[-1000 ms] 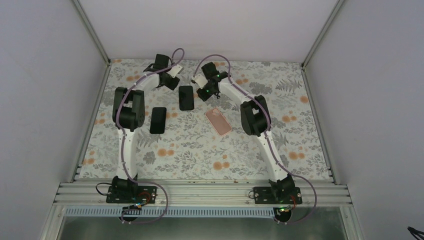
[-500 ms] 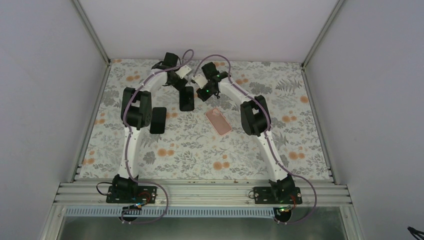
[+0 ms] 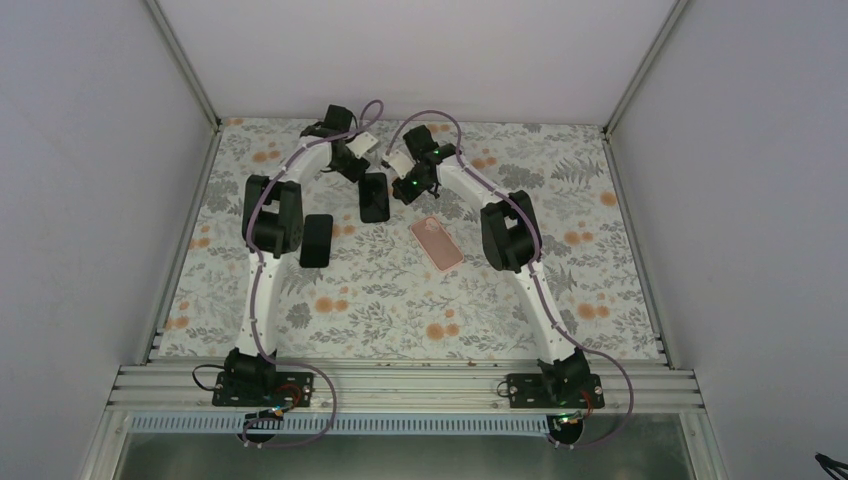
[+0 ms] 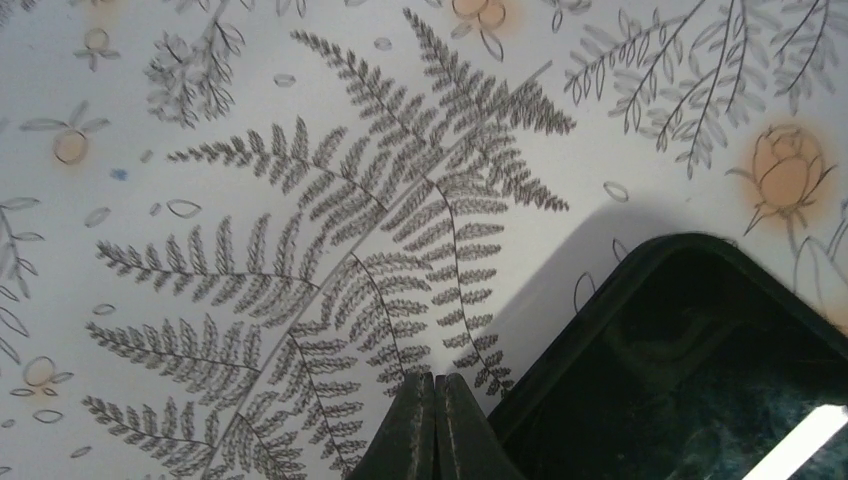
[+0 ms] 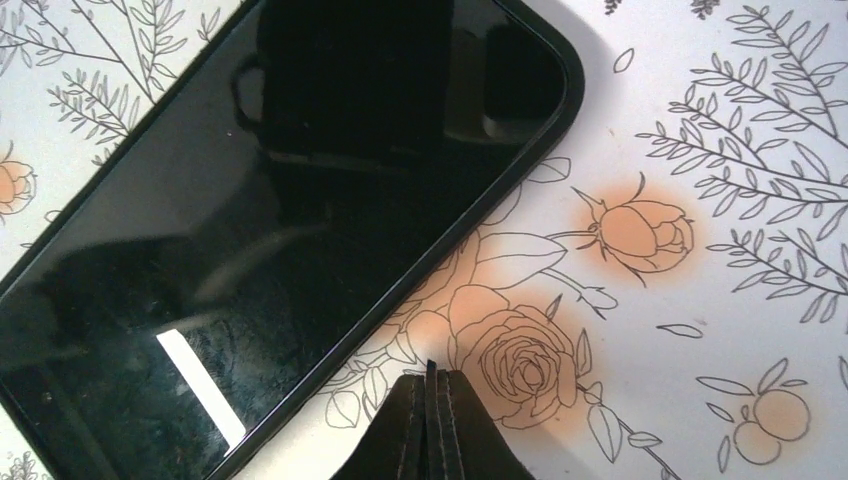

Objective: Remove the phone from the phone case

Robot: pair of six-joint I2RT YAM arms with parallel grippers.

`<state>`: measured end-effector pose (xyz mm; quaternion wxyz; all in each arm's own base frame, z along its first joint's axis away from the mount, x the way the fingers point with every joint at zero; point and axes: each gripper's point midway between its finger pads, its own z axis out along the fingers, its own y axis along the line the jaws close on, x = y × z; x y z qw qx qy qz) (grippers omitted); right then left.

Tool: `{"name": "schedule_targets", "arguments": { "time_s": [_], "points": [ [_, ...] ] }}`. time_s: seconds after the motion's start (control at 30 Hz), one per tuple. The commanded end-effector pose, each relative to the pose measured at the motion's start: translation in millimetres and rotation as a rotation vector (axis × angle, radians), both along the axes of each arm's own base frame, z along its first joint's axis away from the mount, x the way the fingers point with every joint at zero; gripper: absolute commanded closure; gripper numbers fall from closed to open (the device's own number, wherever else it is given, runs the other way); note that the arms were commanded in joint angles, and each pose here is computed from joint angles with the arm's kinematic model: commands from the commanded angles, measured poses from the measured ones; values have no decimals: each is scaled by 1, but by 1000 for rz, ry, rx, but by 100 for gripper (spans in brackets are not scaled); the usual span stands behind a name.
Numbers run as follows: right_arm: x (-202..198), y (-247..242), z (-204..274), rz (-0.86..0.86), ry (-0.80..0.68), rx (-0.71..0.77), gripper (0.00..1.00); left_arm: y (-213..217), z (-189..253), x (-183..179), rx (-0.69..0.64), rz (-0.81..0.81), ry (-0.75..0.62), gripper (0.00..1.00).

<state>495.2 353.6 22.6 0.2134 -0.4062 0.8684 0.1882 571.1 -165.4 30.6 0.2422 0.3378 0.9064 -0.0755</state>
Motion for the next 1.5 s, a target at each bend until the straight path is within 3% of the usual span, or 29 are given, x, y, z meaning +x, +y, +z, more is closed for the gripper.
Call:
{"name": "schedule_targets", "arguments": {
  "time_s": [0.0,0.33,0.73,0.9,1.13,1.47],
  "points": [
    [-11,6,6,49,19,23,97,7,-12,-13,42,-6,21,98],
    [-20,15,11,115,19,33,97,0,-16,-55,34,-82,84,98],
    [9,12,2,49,-68,-19,97,-2,2,-107,17,-93,139,98],
    [9,11,-5,19,-47,-20,97,-7,-20,-139,31,-106,206,98],
    [20,-3,-4,-39,-28,0,97,-10,-33,-151,15,-79,206,98],
    [22,-1,-19,-40,22,38,98,-47,-47,-202,-10,-200,280,98]
  ]
}}
